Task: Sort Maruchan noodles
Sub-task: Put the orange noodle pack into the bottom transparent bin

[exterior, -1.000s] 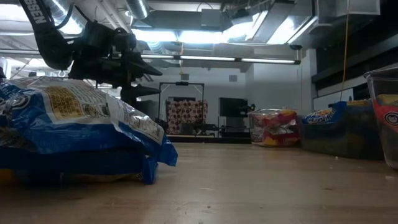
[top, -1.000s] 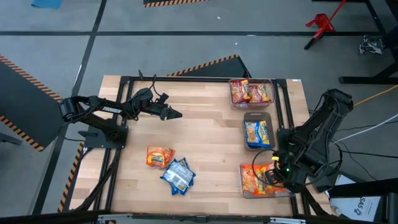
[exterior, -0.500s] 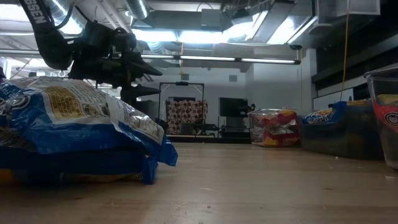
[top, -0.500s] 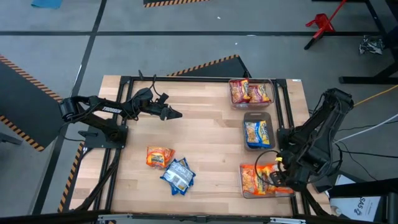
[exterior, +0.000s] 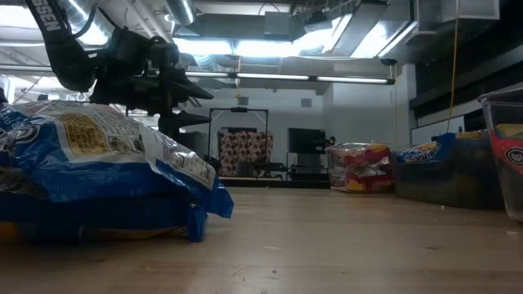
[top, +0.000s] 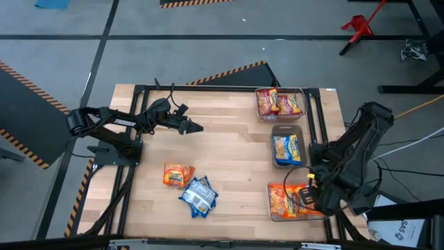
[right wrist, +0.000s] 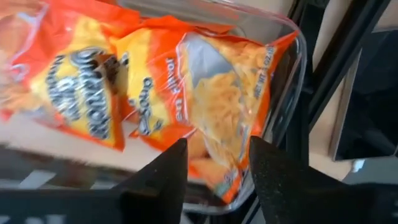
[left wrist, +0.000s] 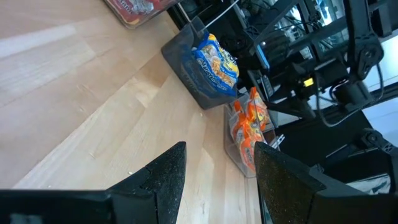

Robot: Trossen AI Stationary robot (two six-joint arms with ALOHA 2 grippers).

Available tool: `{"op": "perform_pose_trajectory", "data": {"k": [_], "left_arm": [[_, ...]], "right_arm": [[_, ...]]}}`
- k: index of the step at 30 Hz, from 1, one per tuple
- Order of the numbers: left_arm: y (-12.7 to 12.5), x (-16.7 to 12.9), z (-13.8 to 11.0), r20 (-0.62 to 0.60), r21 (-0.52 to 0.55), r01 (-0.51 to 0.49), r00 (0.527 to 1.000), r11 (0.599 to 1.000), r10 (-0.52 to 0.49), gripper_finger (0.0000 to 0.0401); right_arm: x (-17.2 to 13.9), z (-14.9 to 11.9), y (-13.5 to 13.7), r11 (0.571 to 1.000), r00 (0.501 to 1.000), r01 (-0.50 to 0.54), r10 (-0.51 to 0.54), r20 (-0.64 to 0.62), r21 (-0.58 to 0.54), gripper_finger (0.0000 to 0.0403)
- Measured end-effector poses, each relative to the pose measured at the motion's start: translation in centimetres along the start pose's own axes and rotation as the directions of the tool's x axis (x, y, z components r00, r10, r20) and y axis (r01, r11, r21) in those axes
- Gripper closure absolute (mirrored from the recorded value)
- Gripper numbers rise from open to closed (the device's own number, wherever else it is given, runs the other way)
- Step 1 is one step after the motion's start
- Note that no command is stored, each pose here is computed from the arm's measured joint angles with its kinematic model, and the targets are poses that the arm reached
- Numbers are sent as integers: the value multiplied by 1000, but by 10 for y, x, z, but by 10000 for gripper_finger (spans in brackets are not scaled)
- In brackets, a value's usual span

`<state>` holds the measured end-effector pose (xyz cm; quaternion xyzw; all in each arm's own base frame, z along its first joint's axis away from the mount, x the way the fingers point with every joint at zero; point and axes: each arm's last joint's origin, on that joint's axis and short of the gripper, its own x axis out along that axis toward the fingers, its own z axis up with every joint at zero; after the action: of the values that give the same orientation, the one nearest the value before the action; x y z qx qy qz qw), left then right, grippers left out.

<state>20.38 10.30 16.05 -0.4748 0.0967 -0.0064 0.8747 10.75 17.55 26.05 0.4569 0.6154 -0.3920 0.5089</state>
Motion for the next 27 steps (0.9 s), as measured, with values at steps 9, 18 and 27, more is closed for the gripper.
{"op": "perform_pose_trajectory", "data": {"k": [9, 18, 27], "left_arm": [[-3, 3, -4, -1, 4, -4, 1000, 1000, 4, 219], [-6, 7, -8, -17, 0, 5, 1000, 1000, -5, 219], [-21, 1, -12, -294, -118, 255, 914, 960, -280, 219]], "right_arm": [[29, -10, 18, 999, 995, 45, -46, 85, 8, 276], [43, -12, 41, 1000, 996, -14, 15, 83, -5, 276], [-20, -3, 61, 969, 943, -239, 248, 221, -69, 276]]}}
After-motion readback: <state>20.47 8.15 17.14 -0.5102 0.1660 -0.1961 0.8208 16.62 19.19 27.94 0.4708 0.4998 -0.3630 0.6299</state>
